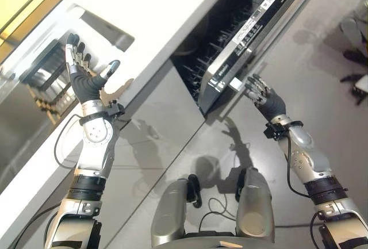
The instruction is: Pick up plates and place into dishwasher.
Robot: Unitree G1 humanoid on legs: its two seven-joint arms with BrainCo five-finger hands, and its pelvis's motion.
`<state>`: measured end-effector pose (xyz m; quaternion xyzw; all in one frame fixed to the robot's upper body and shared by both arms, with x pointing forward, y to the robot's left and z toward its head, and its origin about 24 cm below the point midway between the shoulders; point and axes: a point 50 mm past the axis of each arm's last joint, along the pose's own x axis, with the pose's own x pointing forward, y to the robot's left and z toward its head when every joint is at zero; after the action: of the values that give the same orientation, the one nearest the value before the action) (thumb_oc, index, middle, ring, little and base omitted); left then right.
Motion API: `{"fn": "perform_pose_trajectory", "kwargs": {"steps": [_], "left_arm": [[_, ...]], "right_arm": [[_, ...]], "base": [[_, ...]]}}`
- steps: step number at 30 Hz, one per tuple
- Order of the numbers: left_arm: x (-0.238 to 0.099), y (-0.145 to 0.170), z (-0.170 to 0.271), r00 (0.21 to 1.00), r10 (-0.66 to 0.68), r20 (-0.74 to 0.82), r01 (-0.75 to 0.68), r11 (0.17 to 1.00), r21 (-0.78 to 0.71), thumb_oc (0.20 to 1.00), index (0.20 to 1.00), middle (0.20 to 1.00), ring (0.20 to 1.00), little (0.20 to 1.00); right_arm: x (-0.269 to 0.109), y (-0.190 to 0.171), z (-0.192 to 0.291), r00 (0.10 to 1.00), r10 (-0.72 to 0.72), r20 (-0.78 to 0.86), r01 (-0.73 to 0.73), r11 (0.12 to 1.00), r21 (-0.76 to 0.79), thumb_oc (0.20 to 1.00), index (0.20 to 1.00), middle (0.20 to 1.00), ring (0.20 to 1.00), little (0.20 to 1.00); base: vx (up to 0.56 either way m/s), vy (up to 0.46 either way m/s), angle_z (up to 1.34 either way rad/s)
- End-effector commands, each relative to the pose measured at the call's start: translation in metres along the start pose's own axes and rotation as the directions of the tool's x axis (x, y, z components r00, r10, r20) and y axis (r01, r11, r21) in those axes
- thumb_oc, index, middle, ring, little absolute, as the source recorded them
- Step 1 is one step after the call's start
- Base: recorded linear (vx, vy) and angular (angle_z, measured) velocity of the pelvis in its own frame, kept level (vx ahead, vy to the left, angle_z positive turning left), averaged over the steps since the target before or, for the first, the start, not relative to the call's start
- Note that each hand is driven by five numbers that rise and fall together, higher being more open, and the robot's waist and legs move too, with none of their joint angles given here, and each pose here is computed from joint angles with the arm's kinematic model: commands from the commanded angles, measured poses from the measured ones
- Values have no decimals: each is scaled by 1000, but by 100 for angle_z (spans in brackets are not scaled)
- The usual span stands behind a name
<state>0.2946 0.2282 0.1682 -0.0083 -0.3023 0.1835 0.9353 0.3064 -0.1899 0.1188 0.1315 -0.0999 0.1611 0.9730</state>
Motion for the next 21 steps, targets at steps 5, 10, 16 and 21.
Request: {"fn": "perform_pose_trajectory", "kwargs": {"steps": [5,10,16,21], "left_arm": [[-1,24,7,997,-69,37,67,995,74,1000,1000,1000,1000,1000],[-5,25,7,993,-111,31,108,991,75,1000,1000,1000,1000,1000],[-11,29,4,991,-133,9,132,989,65,1000,1000,1000,1000,1000],[-15,30,5,990,-144,7,144,988,54,1000,1000,1000,1000,1000]], "right_arm": [[15,37,19,968,113,224,-135,987,87,1000,1000,1000,1000,1000],[9,30,16,974,74,214,-99,989,109,1000,1000,1000,1000,1000],[0,24,12,981,25,195,-46,993,108,1000,1000,1000,1000,1000],[-13,23,20,973,16,228,-22,1000,21,1000,1000,1000,1000,1000]], "base": [[137,-73,24],[17,-50,22],[-26,2,0],[-41,9,-17]]}}
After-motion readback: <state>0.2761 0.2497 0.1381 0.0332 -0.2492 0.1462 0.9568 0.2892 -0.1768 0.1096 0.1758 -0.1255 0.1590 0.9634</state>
